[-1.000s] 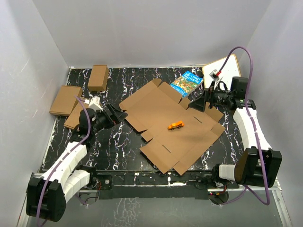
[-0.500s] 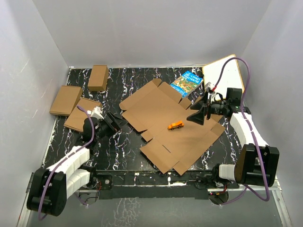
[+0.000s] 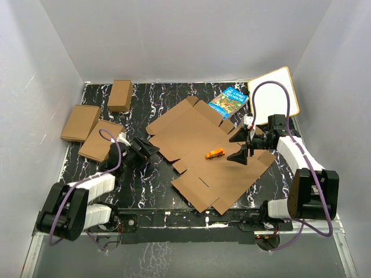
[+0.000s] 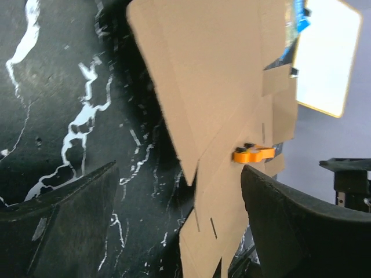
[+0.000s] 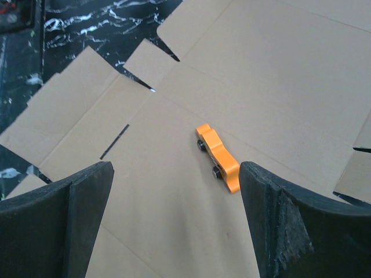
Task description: Fold the paper box
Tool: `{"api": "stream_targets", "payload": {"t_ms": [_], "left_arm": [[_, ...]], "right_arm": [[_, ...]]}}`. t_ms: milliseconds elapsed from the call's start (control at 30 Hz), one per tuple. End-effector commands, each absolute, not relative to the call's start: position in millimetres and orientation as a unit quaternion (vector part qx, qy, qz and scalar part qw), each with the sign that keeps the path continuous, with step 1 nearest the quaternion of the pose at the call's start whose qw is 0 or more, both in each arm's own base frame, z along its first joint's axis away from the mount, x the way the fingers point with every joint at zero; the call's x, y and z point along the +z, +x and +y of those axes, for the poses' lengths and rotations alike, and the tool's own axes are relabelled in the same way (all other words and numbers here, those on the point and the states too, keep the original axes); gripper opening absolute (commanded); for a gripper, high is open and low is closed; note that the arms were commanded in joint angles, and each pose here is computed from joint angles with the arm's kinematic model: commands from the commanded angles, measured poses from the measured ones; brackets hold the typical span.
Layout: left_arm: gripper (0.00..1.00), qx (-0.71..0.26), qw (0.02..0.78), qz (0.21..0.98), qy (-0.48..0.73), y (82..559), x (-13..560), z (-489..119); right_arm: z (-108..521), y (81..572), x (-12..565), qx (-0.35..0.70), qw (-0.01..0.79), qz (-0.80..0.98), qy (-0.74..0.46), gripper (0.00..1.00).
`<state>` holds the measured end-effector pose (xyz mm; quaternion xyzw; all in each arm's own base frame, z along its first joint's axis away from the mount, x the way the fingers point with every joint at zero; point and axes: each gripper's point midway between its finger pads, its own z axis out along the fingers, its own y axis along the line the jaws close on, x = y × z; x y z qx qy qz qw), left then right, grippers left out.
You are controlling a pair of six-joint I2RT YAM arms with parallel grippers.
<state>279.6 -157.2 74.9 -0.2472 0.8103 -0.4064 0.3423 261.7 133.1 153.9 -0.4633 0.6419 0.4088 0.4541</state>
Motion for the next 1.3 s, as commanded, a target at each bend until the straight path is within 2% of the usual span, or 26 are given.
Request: {"api": "stream_targets", "payload": {"t_ms": [0,233,300,467,600,733,1000,1267], "left_arm": [[0.82,-0.405,0.329,0.810,-0.267,294,72,-168],[0.74,-0.376,0.321,0.821,-0.285,309,48,-182],[0.68,-0.369,0.318,0.823,-0.294,315,40,-185],[0.43,-0.359,0.315,0.825,-0.304,330,23,-191],[0.17,-0.351,0.329,0.830,-0.284,337,17,-192],[0.02,-0.348,0.368,0.823,-0.257,341,26,-188],[0.00,-0.317,0.498,0.789,-0.170,349,79,-167],[0.00,-0.209,0.585,0.773,-0.126,355,109,-128]], "right_arm": [[140,271,143,0.364,0.461,0.613,-0.529,0.99],[154,259,132,0.369,0.439,0.597,-0.561,0.99],[154,258,130,0.369,0.437,0.598,-0.562,0.99],[153,258,127,0.364,0.437,0.599,-0.564,0.99],[153,257,126,0.361,0.436,0.600,-0.565,0.99],[153,257,126,0.361,0.436,0.600,-0.566,0.99],[153,257,125,0.358,0.436,0.597,-0.570,0.99],[153,259,128,0.358,0.436,0.599,-0.568,1.00]]}}
